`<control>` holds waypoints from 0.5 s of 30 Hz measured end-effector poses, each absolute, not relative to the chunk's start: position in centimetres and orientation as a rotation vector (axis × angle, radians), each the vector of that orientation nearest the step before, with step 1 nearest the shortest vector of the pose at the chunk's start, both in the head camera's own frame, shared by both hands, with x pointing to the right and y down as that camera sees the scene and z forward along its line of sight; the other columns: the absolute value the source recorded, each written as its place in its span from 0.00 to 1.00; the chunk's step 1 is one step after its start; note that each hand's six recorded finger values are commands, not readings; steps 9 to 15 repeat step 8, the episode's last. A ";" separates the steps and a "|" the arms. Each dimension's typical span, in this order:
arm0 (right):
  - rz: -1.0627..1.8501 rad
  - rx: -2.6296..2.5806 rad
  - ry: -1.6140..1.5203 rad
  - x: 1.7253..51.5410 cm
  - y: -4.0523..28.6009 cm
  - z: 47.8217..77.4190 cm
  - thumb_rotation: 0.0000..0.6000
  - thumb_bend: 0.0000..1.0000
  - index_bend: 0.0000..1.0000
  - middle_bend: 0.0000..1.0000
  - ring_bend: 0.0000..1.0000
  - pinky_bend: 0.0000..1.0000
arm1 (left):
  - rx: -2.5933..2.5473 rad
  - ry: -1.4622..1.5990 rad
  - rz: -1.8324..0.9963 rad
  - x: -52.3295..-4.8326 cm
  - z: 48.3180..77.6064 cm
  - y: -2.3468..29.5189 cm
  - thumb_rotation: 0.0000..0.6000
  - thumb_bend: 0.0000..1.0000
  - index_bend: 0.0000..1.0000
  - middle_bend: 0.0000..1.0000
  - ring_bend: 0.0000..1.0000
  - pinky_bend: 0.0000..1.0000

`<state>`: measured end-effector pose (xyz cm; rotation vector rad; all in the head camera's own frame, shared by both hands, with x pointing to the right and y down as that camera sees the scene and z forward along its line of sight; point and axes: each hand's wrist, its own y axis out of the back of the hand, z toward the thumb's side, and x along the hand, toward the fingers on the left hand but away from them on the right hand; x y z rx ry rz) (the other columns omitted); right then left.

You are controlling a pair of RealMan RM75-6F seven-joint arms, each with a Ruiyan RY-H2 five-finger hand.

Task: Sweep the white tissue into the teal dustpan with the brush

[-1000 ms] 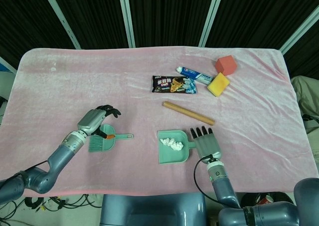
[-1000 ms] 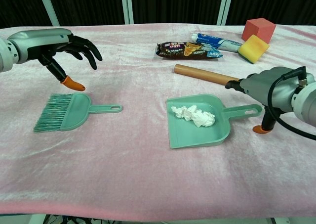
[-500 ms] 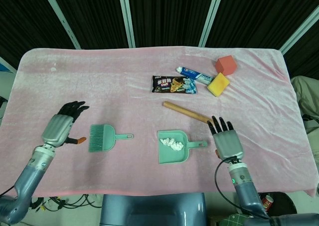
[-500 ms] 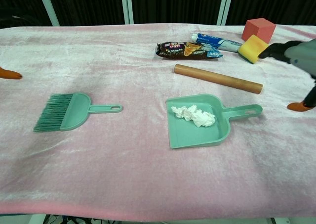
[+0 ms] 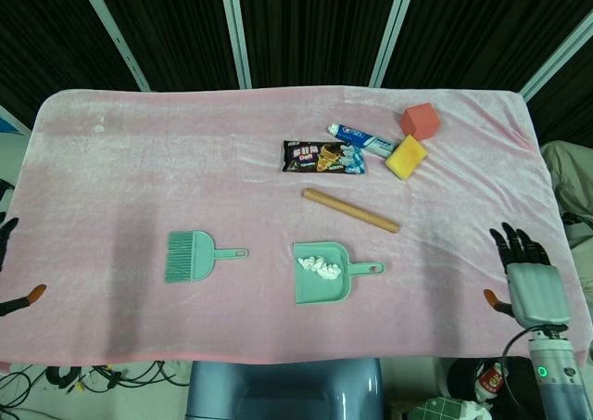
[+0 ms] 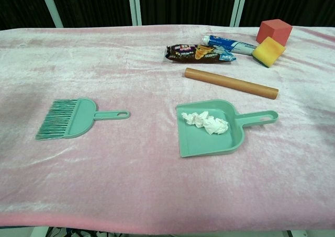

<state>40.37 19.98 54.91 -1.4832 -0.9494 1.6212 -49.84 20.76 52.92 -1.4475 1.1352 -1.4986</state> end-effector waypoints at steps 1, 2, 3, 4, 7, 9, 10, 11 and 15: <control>1.625 -1.458 -0.977 41.2 20.3 54.5 1.00 0.14 0.00 0.00 0.00 0.13 | -1.424 1.149 -1.499 -50.6 52.5 21.1 1.00 0.09 0.03 0.00 0.00 0.01; 1.630 -1.436 -0.995 41.8 20.5 54.1 1.00 0.14 0.00 0.00 0.00 0.13 | -1.412 1.160 -1.500 -51.0 52.2 21.4 1.00 0.09 0.02 0.00 0.00 0.01; 1.635 -1.414 -1.010 42.5 20.8 53.8 1.00 0.14 0.00 0.00 0.00 0.13 | -1.404 1.170 -1.501 -51.4 52.0 21.6 1.00 0.09 0.02 0.00 0.00 0.00; 1.640 -1.394 -1.021 43.0 21.0 53.6 1.00 0.14 0.00 0.00 0.00 0.13 | -1.397 1.184 -1.503 -51.8 51.8 21.9 1.00 0.09 0.01 0.00 0.00 0.00; 1.659 -1.355 -1.048 44.6 21.7 53.3 1.00 0.14 0.00 0.00 0.00 0.13 | -1.396 1.208 -1.513 -52.4 51.7 22.2 1.00 0.08 0.00 0.00 0.00 0.00; 1.661 -1.356 -1.060 44.8 21.9 53.3 1.00 0.14 0.00 0.00 0.00 0.13 | -1.399 1.208 -1.518 -52.5 51.8 22.3 1.00 0.08 0.00 0.00 0.00 0.00; 1.661 -1.356 -1.060 44.8 21.9 53.3 1.00 0.14 0.00 0.00 0.00 0.13 | -1.399 1.208 -1.518 -52.5 51.8 22.3 1.00 0.08 0.00 0.00 0.00 0.00; 1.661 -1.356 -1.060 44.8 21.9 53.3 1.00 0.14 0.00 0.00 0.00 0.13 | -1.399 1.208 -1.518 -52.5 51.8 22.3 1.00 0.08 0.00 0.00 0.00 0.00; 1.661 -1.356 -1.060 44.8 21.9 53.3 1.00 0.14 0.00 0.00 0.00 0.13 | -1.399 1.208 -1.518 -52.5 51.8 22.3 1.00 0.08 0.00 0.00 0.00 0.00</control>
